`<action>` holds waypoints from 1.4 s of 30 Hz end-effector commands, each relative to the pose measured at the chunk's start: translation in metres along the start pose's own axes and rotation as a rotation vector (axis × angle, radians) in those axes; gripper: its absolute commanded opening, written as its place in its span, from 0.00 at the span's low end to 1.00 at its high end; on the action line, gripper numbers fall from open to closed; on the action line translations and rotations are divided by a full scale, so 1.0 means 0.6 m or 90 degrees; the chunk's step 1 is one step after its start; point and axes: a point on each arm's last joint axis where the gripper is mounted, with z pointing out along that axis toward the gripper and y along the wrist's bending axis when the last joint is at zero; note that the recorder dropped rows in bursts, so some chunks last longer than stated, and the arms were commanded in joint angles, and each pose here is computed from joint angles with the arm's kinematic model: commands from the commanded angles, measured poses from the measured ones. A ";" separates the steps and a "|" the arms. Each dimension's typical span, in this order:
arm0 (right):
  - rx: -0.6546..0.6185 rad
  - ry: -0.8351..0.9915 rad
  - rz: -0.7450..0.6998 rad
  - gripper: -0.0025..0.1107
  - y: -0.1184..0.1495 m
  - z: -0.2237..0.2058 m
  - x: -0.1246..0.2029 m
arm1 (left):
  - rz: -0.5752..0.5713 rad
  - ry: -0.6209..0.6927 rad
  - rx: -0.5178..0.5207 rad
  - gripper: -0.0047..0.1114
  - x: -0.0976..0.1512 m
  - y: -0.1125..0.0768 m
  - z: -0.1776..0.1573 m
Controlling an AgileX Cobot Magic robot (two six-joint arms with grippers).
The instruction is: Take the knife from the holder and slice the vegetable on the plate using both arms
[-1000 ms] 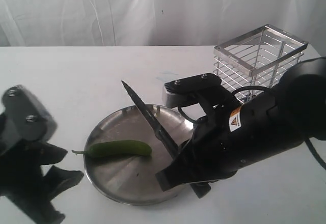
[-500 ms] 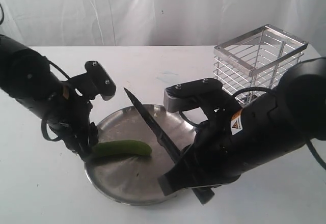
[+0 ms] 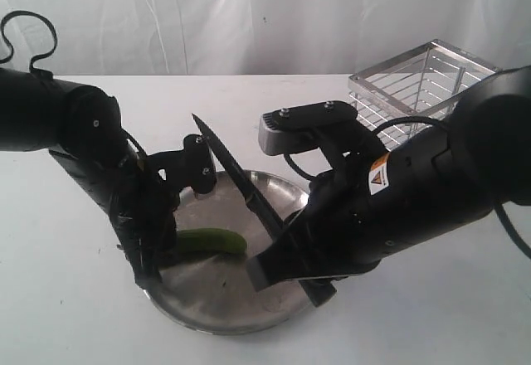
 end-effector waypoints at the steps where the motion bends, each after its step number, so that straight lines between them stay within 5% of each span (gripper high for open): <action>1: 0.000 -0.005 -0.002 0.02 0.001 -0.005 -0.004 | -0.003 -0.004 0.008 0.51 -0.002 0.003 0.021; 12: 0.000 -0.005 -0.001 0.02 0.001 -0.005 -0.004 | -0.049 0.024 0.033 0.42 0.004 0.002 0.057; 19: 0.058 -0.007 -0.016 0.02 -0.013 -0.005 -0.004 | -0.167 0.002 0.015 0.04 -0.002 0.002 0.022; 25: 0.228 0.082 -0.075 0.02 -0.053 -0.015 0.013 | -0.293 -0.056 0.079 0.04 -0.019 -0.019 -0.019; 32: 0.240 0.173 -0.135 0.02 -0.063 0.011 0.024 | -0.357 -0.036 0.111 0.04 -0.041 -0.042 0.036; 36: 0.241 0.210 -0.140 0.02 -0.068 0.040 0.026 | -0.376 -0.038 0.105 0.22 -0.041 -0.039 0.044; 40: 0.237 0.226 -0.143 0.02 -0.070 0.053 0.028 | -0.378 -0.043 0.101 0.56 -0.042 -0.038 0.041; 42: 0.232 0.227 -0.167 0.02 -0.070 0.053 0.028 | -0.377 -0.042 0.103 0.59 -0.042 -0.039 0.038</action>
